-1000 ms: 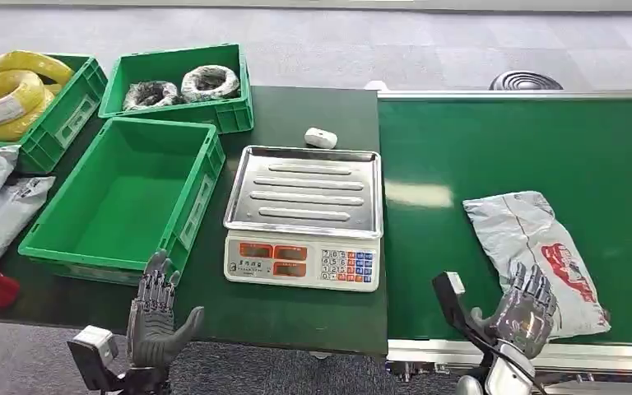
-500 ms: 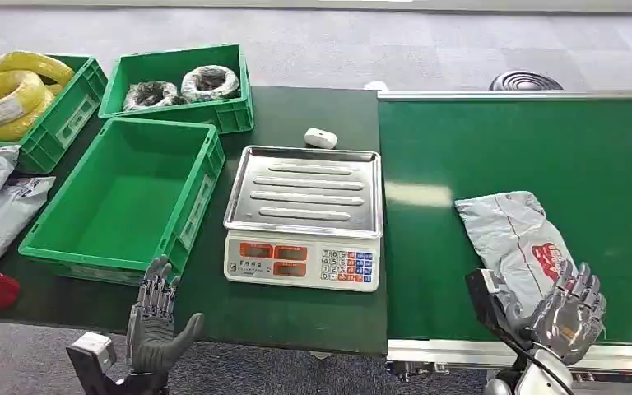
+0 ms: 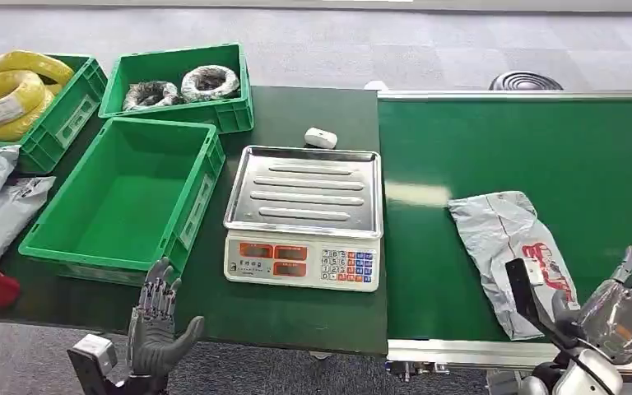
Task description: Moved the parcel from conveyor to table for the left to box.
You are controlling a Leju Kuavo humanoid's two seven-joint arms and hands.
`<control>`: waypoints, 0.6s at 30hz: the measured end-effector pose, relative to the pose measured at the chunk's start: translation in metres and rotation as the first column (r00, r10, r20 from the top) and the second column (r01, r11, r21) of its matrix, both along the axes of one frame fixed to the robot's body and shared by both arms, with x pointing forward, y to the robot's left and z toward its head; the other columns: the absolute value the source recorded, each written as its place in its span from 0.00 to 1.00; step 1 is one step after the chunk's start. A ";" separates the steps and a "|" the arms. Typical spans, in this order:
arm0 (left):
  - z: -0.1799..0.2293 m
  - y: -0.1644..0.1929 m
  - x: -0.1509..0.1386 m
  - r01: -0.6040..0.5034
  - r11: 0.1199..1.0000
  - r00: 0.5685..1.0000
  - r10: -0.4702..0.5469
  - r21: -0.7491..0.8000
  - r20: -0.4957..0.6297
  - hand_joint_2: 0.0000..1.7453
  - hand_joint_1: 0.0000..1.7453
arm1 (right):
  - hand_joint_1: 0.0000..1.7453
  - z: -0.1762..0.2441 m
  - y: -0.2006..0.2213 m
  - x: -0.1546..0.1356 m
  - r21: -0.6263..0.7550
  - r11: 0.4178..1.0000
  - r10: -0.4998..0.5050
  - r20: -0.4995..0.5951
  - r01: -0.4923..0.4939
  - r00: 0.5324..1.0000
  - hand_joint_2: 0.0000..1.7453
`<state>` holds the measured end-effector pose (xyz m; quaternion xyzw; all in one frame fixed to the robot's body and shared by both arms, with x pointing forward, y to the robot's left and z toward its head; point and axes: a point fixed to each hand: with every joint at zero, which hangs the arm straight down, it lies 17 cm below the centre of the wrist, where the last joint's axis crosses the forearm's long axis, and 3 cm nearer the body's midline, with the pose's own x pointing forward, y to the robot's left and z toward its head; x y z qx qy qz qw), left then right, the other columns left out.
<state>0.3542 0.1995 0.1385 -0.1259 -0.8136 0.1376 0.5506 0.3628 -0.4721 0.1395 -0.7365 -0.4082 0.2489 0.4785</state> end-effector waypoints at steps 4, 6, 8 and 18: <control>0.000 0.000 0.000 0.002 1.000 1.000 -0.003 -0.011 -0.001 1.00 0.00 | 0.00 -0.001 0.010 0.023 -0.016 0.997 0.080 -0.055 -0.081 0.995 1.00; -0.001 -0.001 0.000 0.004 1.000 1.000 -0.004 -0.011 -0.002 1.00 0.00 | 0.00 -0.019 0.021 0.032 0.023 0.992 0.124 -0.119 -0.122 0.985 1.00; -0.001 -0.001 0.000 0.001 1.000 1.000 -0.001 -0.009 -0.006 1.00 0.00 | 0.00 -0.042 0.032 0.035 0.076 0.988 0.149 -0.177 -0.138 0.973 1.00; -0.004 -0.002 0.001 0.005 1.000 1.000 -0.005 0.009 -0.022 1.00 0.00 | 0.00 -0.136 0.125 0.026 0.336 0.924 0.311 -0.376 -0.184 0.873 1.00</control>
